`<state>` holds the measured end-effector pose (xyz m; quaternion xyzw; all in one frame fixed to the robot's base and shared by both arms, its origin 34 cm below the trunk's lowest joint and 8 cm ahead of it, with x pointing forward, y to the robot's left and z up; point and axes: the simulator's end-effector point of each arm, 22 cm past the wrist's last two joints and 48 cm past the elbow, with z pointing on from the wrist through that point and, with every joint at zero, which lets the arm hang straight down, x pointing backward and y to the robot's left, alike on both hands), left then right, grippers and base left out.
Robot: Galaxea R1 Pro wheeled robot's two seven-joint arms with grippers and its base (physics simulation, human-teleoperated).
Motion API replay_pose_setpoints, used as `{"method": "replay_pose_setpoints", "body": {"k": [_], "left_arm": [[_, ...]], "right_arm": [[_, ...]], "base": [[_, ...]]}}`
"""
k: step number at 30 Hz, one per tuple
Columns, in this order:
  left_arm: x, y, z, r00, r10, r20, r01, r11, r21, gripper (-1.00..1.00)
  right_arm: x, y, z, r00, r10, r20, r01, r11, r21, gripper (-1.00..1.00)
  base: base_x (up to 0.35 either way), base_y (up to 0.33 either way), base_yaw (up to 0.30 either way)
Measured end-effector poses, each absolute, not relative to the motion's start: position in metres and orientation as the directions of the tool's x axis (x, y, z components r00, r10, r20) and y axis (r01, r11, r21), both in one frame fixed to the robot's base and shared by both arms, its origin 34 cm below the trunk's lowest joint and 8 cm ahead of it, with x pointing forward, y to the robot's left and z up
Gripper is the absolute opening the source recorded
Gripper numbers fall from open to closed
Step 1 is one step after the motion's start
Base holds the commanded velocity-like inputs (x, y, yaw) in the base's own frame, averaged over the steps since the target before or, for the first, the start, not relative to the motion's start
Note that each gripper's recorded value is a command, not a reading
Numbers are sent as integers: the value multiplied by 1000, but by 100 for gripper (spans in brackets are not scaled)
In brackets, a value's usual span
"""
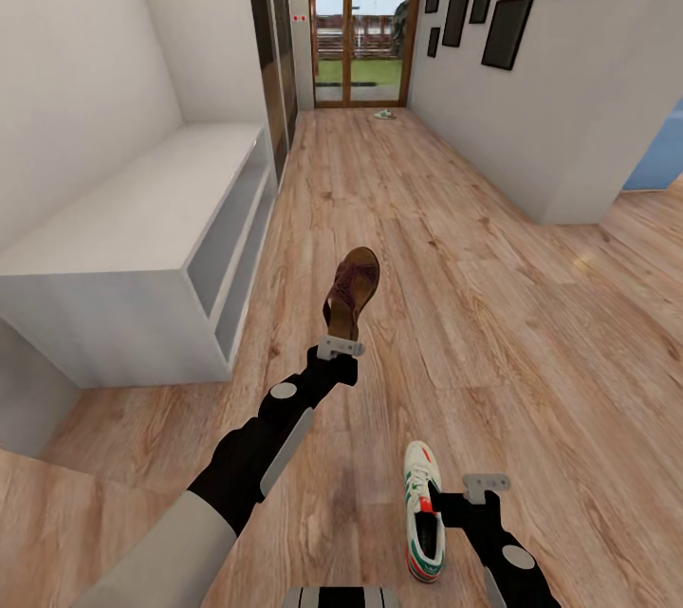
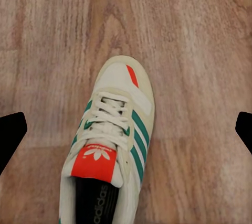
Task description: Pick up the two gym shoes and the two sandals from the corridor floor and place them onto the hallstand (shoe rack) in the corridor, making sure they are on the rack and not on the floor. Arrange them so the two gym shoes are next to each other and the two sandals are next to each other.
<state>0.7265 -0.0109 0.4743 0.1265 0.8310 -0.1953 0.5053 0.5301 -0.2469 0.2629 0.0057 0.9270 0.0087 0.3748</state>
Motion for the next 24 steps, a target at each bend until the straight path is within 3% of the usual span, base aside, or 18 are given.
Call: {"method": "replay_pose_setpoints", "body": {"k": [24], "left_arm": [[727, -11, 474, -457, 14, -889, 408, 892, -196, -100]], "right_arm": [[529, -249, 262, -718, 22, -696, 16, 1000, 15, 100]], "base": [[0, 0, 0]]}}
